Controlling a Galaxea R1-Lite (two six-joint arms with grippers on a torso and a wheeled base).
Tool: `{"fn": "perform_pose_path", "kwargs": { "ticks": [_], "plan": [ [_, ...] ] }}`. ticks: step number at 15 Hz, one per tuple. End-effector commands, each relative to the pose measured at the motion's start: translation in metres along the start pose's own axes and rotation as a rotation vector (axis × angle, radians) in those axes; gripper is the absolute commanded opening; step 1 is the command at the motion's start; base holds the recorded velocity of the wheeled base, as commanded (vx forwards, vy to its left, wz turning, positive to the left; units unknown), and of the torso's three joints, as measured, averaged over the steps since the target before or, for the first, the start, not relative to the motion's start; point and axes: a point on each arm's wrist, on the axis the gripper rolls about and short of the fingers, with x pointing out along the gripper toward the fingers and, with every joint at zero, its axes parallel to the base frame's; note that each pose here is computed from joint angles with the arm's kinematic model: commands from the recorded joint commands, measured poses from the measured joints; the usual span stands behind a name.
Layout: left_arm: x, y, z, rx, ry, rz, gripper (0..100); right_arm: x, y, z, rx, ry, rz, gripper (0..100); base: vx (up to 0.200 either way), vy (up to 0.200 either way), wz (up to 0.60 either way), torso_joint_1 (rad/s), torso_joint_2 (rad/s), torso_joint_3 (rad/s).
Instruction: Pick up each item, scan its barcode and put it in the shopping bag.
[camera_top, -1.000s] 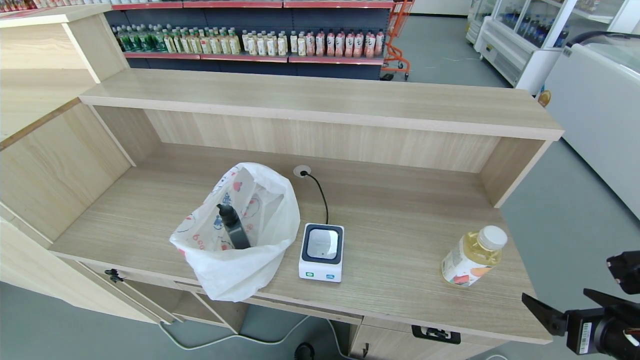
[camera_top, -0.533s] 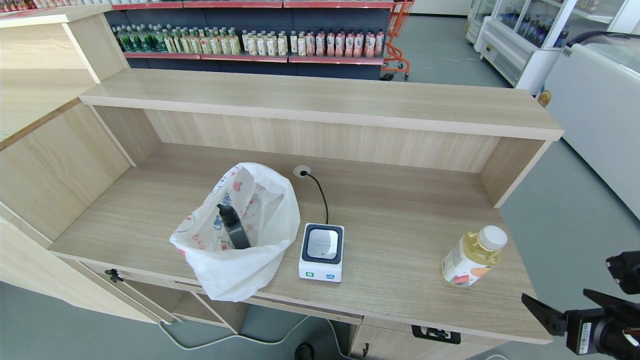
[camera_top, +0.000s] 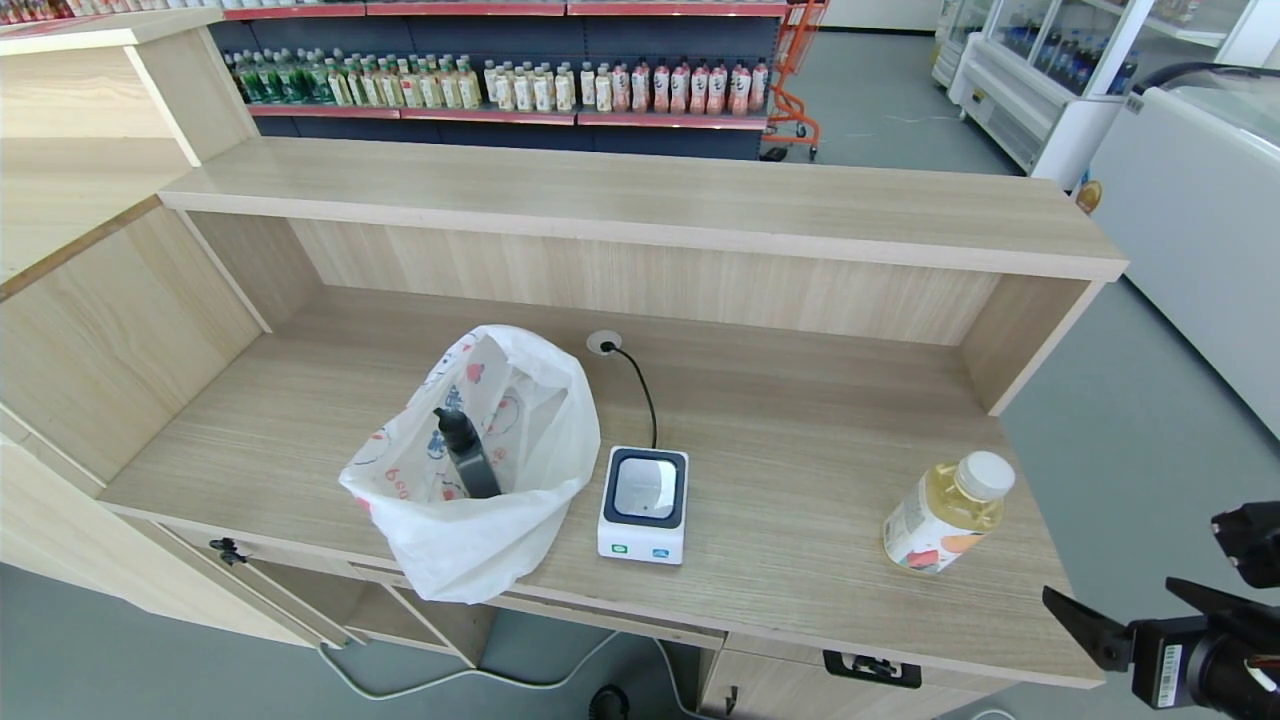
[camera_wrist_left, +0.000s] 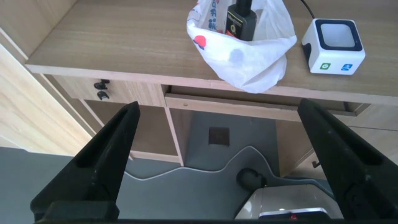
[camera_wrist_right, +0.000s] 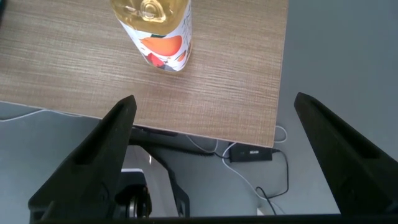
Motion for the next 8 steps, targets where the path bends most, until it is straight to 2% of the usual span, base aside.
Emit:
{"fn": "perform_pose_path", "kwargs": {
  "ticks": [1, 8],
  "plan": [
    [0.0001, 0.0, 0.0, 0.0, 0.001, 0.0, 100, 0.0003, 0.0001, 0.0003, -0.001, 0.0, 0.0, 100, 0.0, 0.0, 0.0, 0.0, 0.0, 0.0],
    [0.0001, 0.0, 0.0, 0.0, 0.001, 0.0, 100, -0.0013, -0.0002, 0.0003, -0.001, -0.008, 0.0, 100, 0.0, 0.0, 0.0, 0.0, 0.0, 0.0]
  ]
}}
